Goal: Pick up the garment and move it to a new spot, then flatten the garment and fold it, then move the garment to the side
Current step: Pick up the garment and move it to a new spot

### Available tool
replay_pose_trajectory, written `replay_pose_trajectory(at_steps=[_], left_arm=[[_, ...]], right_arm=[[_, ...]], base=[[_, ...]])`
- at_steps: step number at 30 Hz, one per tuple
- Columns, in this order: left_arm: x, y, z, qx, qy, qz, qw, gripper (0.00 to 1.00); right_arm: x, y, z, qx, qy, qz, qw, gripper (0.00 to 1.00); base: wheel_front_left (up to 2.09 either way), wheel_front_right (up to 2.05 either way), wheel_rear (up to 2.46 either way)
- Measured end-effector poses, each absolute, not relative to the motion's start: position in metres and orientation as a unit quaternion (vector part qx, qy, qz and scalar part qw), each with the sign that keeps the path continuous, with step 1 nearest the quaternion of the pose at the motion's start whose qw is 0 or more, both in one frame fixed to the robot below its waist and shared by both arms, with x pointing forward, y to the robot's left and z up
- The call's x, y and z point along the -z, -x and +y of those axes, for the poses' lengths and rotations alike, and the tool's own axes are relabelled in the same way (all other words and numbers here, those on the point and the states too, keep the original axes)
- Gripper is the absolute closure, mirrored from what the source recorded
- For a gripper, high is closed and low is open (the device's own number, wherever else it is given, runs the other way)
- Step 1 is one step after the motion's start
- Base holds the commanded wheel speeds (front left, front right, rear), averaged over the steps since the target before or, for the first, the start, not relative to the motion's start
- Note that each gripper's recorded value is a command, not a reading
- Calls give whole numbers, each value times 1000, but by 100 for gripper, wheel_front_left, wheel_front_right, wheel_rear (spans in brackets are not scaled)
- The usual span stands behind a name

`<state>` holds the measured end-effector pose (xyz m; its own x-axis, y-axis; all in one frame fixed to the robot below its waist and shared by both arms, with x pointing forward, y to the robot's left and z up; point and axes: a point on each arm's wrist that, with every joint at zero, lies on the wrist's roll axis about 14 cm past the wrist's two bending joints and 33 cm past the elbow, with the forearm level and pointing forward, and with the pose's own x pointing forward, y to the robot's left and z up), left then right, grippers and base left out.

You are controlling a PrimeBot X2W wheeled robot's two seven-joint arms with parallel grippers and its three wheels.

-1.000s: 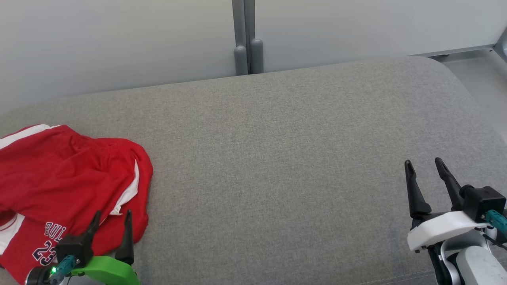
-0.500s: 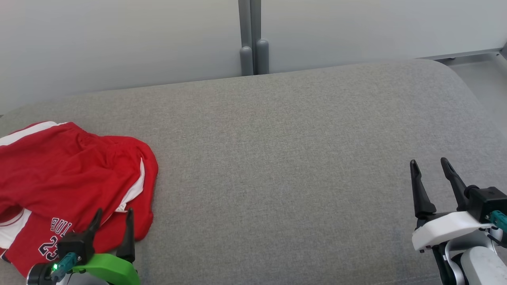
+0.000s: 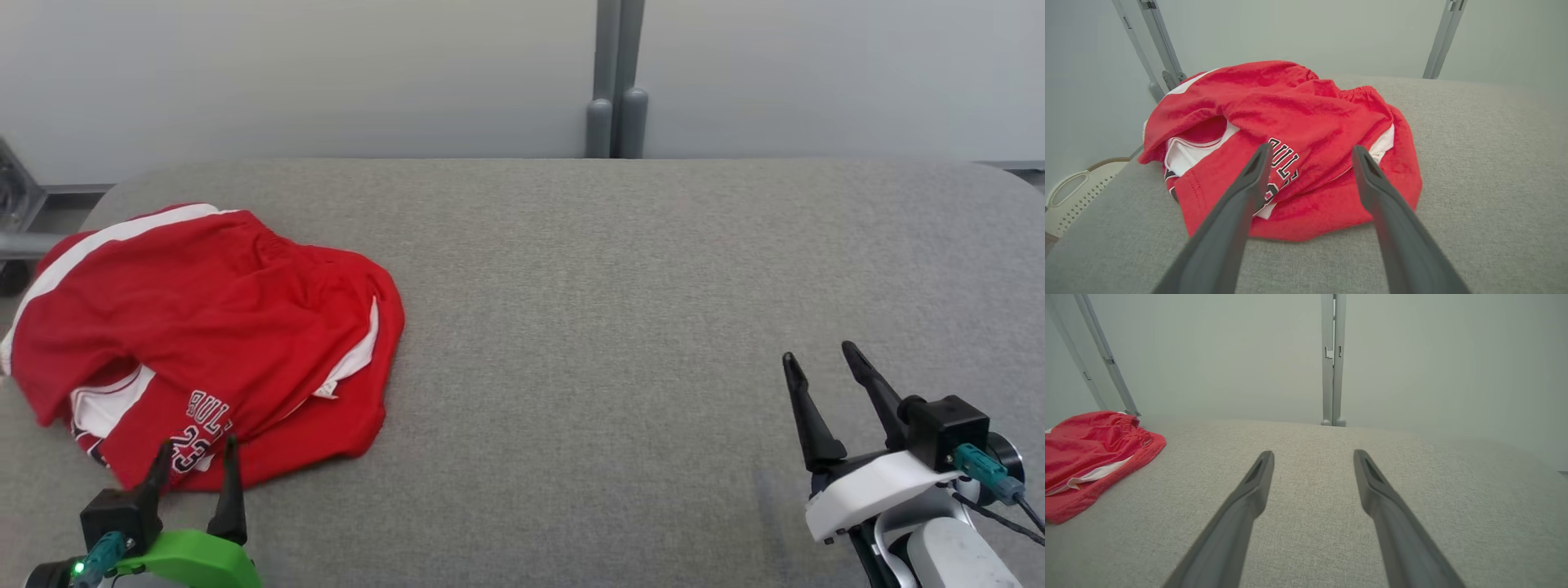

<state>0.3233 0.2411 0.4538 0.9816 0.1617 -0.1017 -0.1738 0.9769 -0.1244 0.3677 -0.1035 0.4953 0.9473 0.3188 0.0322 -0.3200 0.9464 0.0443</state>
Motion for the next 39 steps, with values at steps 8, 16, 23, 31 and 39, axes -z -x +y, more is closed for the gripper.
replay_pose_trajectory(at_steps=[8, 16, 23, 31, 39], left_arm=[[-447, -287, 276, -149, 70, 50, 985, 0], [-448, -256, 298, -191, 77, 43, 978, 0], [-453, -241, 317, -220, 73, 32, 972, 0], [-454, -253, 312, -207, 79, 31, 975, 0], [-464, -293, 305, -187, 134, 30, 973, 0]], right_arm=[[-501, -377, -63, -219, -27, -19, 975, 0], [-498, -381, -36, -251, -25, -13, 968, 0], [-499, -376, -17, -277, -24, -13, 960, 0], [-494, -377, -26, -263, -26, -6, 964, 0], [-481, -381, -33, -254, -28, 10, 967, 0]], base=[[0, 0, 0], [0, 0, 0], [0, 0, 0], [0, 0, 0], [0, 0, 0]])
